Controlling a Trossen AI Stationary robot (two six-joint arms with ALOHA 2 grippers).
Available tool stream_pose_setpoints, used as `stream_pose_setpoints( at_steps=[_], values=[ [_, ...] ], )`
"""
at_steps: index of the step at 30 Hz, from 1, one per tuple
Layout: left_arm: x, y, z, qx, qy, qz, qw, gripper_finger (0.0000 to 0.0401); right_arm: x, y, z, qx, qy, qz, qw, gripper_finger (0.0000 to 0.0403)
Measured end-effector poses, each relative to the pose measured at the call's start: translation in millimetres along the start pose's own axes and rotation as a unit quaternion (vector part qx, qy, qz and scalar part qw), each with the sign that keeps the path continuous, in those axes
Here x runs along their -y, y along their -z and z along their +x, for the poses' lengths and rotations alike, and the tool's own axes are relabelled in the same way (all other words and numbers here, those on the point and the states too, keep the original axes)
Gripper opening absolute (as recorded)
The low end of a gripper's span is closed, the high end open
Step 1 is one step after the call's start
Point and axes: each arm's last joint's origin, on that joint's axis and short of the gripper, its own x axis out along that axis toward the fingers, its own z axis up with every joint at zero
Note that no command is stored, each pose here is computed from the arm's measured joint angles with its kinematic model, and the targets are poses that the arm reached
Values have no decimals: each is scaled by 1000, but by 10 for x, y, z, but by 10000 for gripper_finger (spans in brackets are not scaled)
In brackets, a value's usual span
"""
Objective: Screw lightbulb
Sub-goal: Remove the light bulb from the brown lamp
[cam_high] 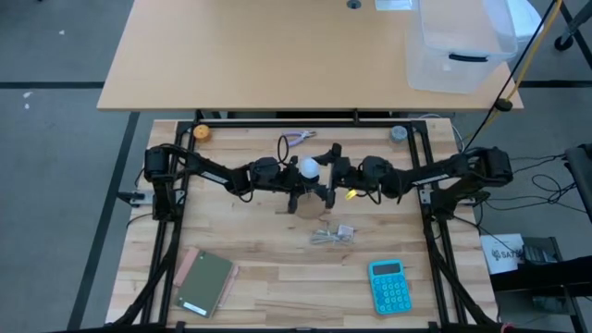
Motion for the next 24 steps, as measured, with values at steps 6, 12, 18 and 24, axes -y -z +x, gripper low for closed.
stream_pose_setpoints(
  at_steps=[6,12,18,24],
  values=[
    [3,0,1,0,2,1,1000,31,1,-5,56,-20,1,-17,1000,354],
    [11,0,1,0,13,2,1000,31,62,-75,2,-35,8,-36,999,354],
    [24,0,4,0,16,3,1000,31,135,-202,-76,-35,19,-50,998,354],
    [25,-1,4,0,17,2,1000,31,158,-241,-141,-59,22,-59,996,354]
  ],
)
